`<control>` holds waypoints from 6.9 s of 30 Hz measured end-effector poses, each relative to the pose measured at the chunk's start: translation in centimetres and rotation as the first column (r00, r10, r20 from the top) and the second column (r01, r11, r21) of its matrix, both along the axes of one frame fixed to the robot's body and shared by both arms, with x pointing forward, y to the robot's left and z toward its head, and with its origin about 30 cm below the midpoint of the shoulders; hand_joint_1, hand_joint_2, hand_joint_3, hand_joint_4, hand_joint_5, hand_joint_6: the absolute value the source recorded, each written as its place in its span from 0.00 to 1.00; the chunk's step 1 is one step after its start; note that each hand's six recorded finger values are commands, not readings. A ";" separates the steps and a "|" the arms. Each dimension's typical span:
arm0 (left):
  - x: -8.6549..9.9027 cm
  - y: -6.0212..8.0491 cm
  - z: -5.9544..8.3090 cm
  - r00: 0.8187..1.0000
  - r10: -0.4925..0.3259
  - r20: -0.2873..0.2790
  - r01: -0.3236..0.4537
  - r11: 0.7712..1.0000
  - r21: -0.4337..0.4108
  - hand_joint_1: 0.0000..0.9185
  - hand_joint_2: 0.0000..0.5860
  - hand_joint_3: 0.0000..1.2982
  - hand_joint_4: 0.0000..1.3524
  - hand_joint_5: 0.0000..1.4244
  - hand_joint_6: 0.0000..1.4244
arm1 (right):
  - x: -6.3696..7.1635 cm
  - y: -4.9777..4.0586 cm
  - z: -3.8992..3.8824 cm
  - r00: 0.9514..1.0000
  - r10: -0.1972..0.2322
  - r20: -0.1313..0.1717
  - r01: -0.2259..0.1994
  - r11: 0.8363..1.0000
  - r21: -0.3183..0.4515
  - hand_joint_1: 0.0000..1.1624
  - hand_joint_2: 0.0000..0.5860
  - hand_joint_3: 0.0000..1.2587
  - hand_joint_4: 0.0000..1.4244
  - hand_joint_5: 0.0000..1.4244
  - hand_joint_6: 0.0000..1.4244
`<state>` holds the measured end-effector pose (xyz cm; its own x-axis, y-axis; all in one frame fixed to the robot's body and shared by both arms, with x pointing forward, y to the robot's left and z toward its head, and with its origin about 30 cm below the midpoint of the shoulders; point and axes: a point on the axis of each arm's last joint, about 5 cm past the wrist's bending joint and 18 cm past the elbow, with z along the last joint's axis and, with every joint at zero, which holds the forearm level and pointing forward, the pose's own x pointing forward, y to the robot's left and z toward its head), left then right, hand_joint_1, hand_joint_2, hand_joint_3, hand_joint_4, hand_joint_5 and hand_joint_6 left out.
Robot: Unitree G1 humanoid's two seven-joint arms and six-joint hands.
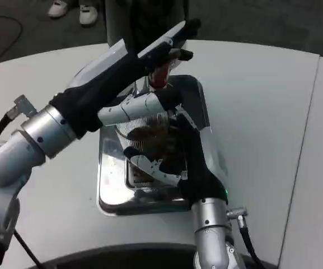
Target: Grasp the cup under the faucet to collect the drink, then remove the cup.
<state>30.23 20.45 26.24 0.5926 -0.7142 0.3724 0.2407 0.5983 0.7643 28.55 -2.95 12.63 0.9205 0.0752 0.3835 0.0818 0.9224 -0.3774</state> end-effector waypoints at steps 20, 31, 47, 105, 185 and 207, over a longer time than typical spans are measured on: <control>-0.5 0.9 0.1 0.999 0.037 -0.013 -0.037 0.999 -0.017 0.00 0.12 0.01 0.00 0.07 0.04 | 0.3 0.44 0.57 1.000 0.015 0.027 -0.015 1.000 -0.022 0.77 0.28 0.55 0.55 0.65 0.63; -0.8 1.5 -0.8 0.991 -0.015 -0.134 -0.012 0.980 -0.199 0.00 0.12 0.00 0.00 0.01 0.00 | 0.3 0.62 1.18 0.998 0.011 0.054 -0.009 0.999 -0.052 0.77 0.22 0.60 0.57 0.71 0.68; -1.5 1.9 -0.8 0.976 -0.089 -0.198 0.020 0.945 -0.327 0.00 0.13 0.00 0.00 0.00 0.00 | -0.3 0.68 2.65 0.990 0.014 0.138 -0.010 1.000 -0.024 0.78 0.20 0.62 0.57 0.72 0.71; -8.3 8.0 0.5 0.988 0.140 -0.064 -0.150 0.969 -0.196 0.00 0.13 0.02 0.00 0.00 0.00 | -2.2 0.03 1.32 0.997 0.012 0.075 -0.011 1.000 -0.018 0.78 0.18 0.62 0.58 0.73 0.73; -15.1 12.8 -3.1 0.987 0.070 0.143 -0.128 0.882 0.453 0.00 0.13 0.02 0.00 0.00 0.00 | -13.7 -8.43 4.88 0.936 0.350 -0.033 -0.351 0.927 -0.131 0.76 0.18 0.62 0.58 0.72 0.71; -15.3 10.8 -2.0 0.985 -0.038 0.169 -0.065 0.823 0.564 0.00 0.14 0.00 0.00 0.00 0.00 | -15.1 -12.56 7.36 0.958 0.284 -0.027 -0.285 0.943 -0.175 0.76 0.19 0.62 0.58 0.72 0.71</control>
<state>14.94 31.22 24.21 0.5703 -0.8214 -0.0015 0.0754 0.0505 0.9959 13.41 -15.51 19.99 0.8514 0.4000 0.3393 -0.1750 0.8265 -0.5350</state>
